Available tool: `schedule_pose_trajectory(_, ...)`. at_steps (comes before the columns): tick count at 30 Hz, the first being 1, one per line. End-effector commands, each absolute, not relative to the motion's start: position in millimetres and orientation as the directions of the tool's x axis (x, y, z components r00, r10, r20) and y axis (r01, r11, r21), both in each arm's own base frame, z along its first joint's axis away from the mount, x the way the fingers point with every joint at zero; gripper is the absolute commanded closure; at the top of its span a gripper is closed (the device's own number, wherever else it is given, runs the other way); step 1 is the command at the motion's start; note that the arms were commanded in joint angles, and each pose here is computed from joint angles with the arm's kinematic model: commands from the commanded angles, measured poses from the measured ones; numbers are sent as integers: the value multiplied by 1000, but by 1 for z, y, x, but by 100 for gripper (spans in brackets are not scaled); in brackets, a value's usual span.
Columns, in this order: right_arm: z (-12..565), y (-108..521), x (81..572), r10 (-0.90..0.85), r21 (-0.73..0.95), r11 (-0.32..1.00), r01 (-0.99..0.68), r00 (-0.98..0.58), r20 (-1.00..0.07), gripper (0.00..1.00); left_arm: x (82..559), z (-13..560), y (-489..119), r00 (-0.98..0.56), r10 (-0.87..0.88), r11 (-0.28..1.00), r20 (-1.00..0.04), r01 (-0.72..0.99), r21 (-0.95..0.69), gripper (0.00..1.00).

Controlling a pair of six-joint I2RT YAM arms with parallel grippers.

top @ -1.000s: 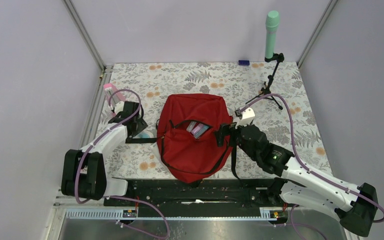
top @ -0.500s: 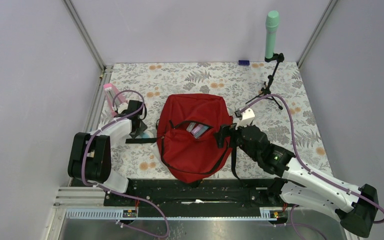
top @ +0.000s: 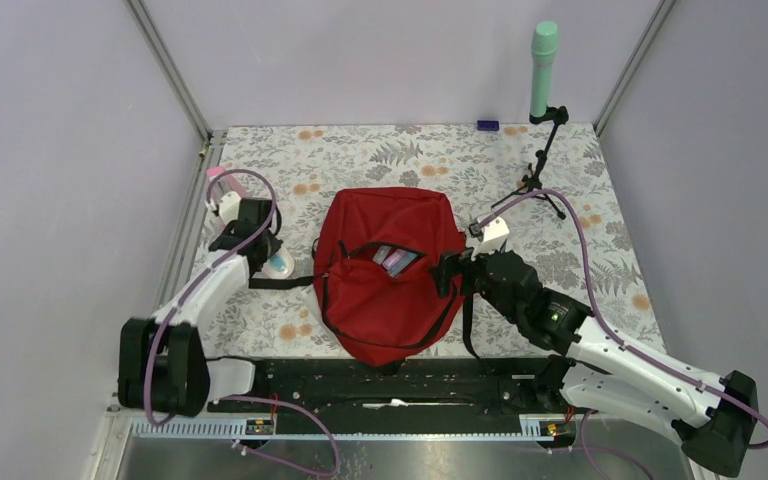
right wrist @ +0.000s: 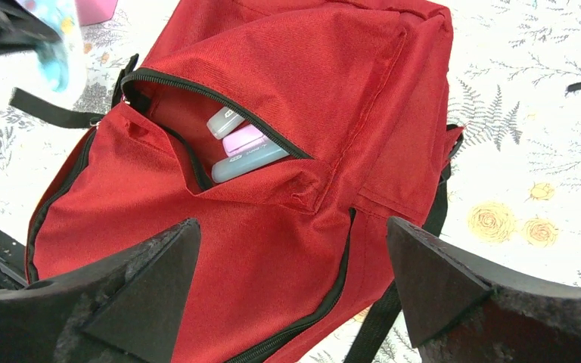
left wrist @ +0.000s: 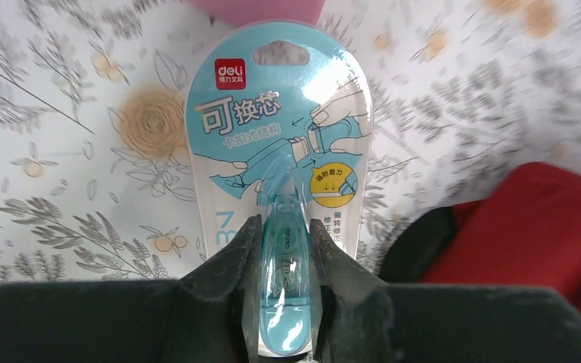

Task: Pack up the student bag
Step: Pick up the stationery from the center of the board, then place the stationery in the student bag.

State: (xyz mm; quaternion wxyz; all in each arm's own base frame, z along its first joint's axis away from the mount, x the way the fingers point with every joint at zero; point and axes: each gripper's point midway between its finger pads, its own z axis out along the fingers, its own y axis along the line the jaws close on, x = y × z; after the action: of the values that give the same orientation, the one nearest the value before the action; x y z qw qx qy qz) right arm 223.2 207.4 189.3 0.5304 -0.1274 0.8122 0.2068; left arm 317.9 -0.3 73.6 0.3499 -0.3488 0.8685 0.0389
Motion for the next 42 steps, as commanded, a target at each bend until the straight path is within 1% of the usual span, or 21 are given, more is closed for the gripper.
schedule_pose_trajectory(1, 206, 210, 223, -32, 149, 860, -489, -342, -939, 0, 320, 136, 19, -354, -518, 767, -779, -595, -240, 100)
schedule_pose_trajectory(6, 217, 223, 220, -13, 174, 818, -548, -320, -947, 0, 308, 197, 15, -275, -434, 844, -858, -457, -281, 100)
schedule_pose_trajectory(10, 225, 238, 219, 58, 268, 794, -546, -370, -927, 0, 295, 234, -13, -271, -334, 933, -903, -234, -275, 100)
schedule_pose_trajectory(12, 231, 250, 218, 91, 325, 770, -549, -410, -908, 0, 287, 248, -36, -276, -279, 960, -920, -86, -265, 100)
schedule_pose_trajectory(15, 237, 268, 217, 143, 423, 732, -534, -486, -862, 3, 273, 255, -81, -334, -188, 957, -923, 149, -249, 100)
schedule_pose_trajectory(17, 244, 282, 215, 167, 480, 697, -532, -531, -831, 6, 257, 255, -120, -371, -111, 918, -922, 316, -238, 100)
schedule_pose_trajectory(19, 251, 293, 211, 183, 530, 660, -532, -571, -800, 9, 242, 256, -149, -379, -59, 880, -924, 417, -227, 100)
schedule_pose_trajectory(21, 264, 305, 212, 223, 579, 615, -536, -586, -779, 12, 233, 259, -169, -380, -43, 857, -924, 461, -230, 100)
schedule_pose_trajectory(24, 272, 323, 201, 213, 626, 528, -574, -623, -752, 22, 218, 265, -202, -398, -54, 800, -916, 531, -279, 100)
schedule_pose_trajectory(27, 267, 323, 203, 239, 656, 542, -526, -652, -720, 25, 206, 269, -225, -387, -60, 755, -920, 585, -295, 100)
schedule_pose_trajectory(30, 266, 319, 207, 300, 687, 547, -478, -654, -694, 29, 203, 268, -230, -376, -83, 741, -923, 596, -309, 100)
schedule_pose_trajectory(33, 269, 322, 206, 354, 735, 510, -447, -669, -653, 36, 199, 265, -234, -386, -93, 720, -918, 610, -329, 100)
schedule_pose_trajectory(38, 276, 335, 208, 381, 763, 471, -443, -678, -628, 45, 195, 262, -238, -394, -78, 706, -916, 627, -330, 100)
schedule_pose_trajectory(40, 277, 340, 207, 380, 770, 461, -441, -686, -620, 52, 196, 258, -235, -397, -67, 723, -915, 613, -319, 100)
schedule_pose_trajectory(42, 277, 341, 212, 405, 776, 467, -424, -677, -614, 56, 197, 258, -232, -396, -71, 729, -915, 606, -319, 100)
